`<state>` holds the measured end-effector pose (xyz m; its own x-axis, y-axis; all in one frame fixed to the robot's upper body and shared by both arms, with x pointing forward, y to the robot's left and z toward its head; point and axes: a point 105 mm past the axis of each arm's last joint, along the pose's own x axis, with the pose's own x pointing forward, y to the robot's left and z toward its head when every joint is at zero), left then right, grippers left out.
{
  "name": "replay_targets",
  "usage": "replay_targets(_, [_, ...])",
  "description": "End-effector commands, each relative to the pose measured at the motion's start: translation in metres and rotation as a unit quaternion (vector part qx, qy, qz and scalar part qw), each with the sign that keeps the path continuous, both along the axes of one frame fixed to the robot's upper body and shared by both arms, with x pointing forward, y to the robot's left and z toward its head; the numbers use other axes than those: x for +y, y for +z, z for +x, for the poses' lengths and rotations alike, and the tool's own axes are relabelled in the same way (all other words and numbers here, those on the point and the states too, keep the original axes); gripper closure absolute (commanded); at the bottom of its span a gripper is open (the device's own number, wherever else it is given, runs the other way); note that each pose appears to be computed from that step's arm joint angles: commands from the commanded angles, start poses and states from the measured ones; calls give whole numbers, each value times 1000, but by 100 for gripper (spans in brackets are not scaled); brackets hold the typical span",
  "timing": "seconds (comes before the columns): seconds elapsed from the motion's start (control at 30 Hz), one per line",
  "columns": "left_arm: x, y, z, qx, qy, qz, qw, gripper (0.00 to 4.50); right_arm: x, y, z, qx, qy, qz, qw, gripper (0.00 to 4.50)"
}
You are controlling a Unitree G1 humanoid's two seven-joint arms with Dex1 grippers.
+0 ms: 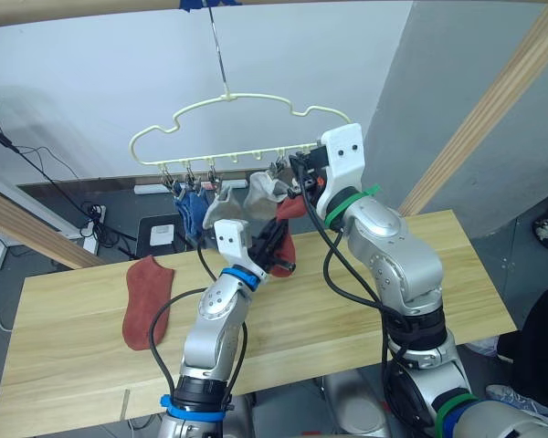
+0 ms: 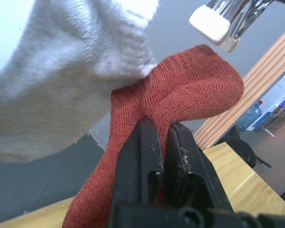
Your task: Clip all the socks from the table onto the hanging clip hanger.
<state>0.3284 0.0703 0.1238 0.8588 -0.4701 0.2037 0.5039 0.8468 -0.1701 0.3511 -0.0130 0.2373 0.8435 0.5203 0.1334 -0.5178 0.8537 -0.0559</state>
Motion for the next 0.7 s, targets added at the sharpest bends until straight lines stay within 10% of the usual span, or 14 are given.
replay_targets(0.03, [-4,15,-5,-29,-5,-20,999,450,2,20,-7,-36,6,14,999,439])
replay_targets(0.7, [-7,22,-3,-32,6,-49,998,450,3,16,-6,-13,5,32,999,439])
